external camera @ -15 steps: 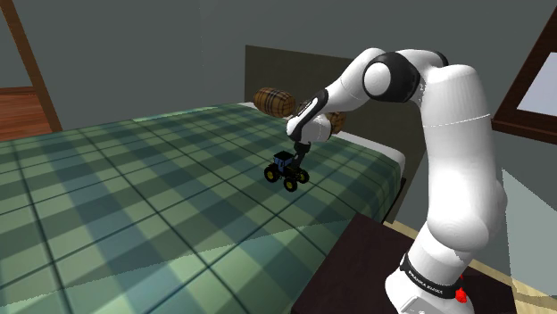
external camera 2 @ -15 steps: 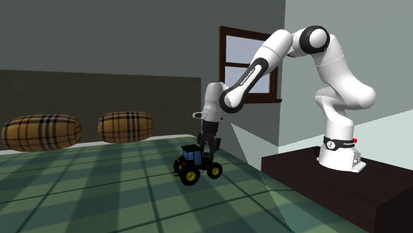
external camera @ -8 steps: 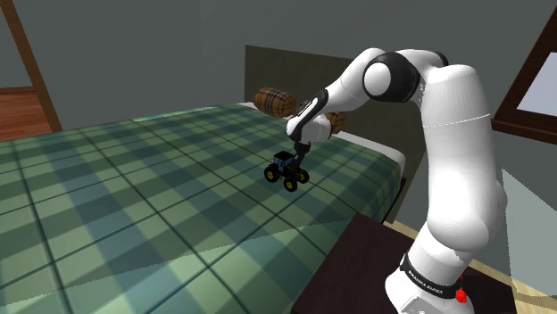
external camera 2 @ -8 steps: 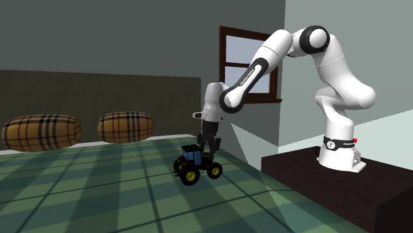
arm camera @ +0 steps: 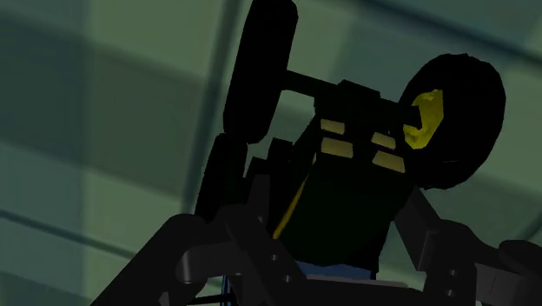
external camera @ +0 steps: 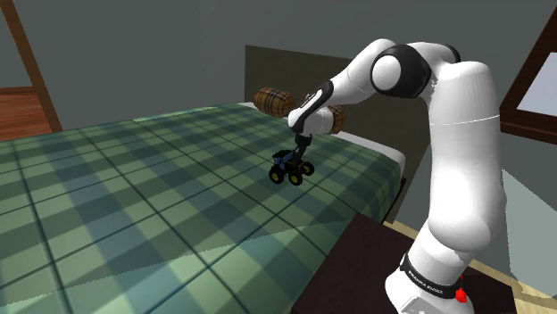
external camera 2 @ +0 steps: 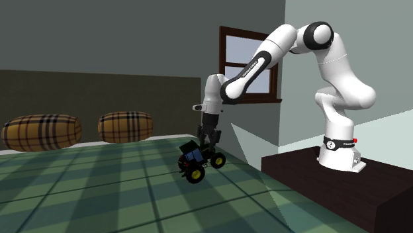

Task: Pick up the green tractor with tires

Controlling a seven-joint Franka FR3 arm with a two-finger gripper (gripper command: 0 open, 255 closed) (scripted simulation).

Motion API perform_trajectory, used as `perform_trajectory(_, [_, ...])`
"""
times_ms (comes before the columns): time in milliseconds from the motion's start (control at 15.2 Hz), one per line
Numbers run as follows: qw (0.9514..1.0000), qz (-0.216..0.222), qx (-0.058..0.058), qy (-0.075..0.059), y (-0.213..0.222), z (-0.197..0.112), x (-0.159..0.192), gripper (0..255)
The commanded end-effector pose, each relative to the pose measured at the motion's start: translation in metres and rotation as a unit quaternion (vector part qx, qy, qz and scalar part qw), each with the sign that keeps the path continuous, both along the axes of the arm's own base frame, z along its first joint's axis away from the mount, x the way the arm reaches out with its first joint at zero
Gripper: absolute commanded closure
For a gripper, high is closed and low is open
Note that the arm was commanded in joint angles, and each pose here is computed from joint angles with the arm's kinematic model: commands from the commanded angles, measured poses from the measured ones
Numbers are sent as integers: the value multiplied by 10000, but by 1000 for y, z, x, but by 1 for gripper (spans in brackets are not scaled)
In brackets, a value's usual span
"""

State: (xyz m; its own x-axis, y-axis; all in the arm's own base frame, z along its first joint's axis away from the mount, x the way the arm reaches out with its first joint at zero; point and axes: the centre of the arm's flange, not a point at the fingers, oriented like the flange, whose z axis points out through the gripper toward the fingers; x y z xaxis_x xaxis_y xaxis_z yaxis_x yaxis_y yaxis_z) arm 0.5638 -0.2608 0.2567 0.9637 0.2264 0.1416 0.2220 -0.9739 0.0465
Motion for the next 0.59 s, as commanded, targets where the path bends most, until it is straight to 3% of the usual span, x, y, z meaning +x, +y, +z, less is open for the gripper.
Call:
perform_trajectory(0, [10000, -1, -4, -10, -1, 11, 1, 255])
perform_trajectory(528, [10000, -1, -5, -10, -1, 43, 1, 255])
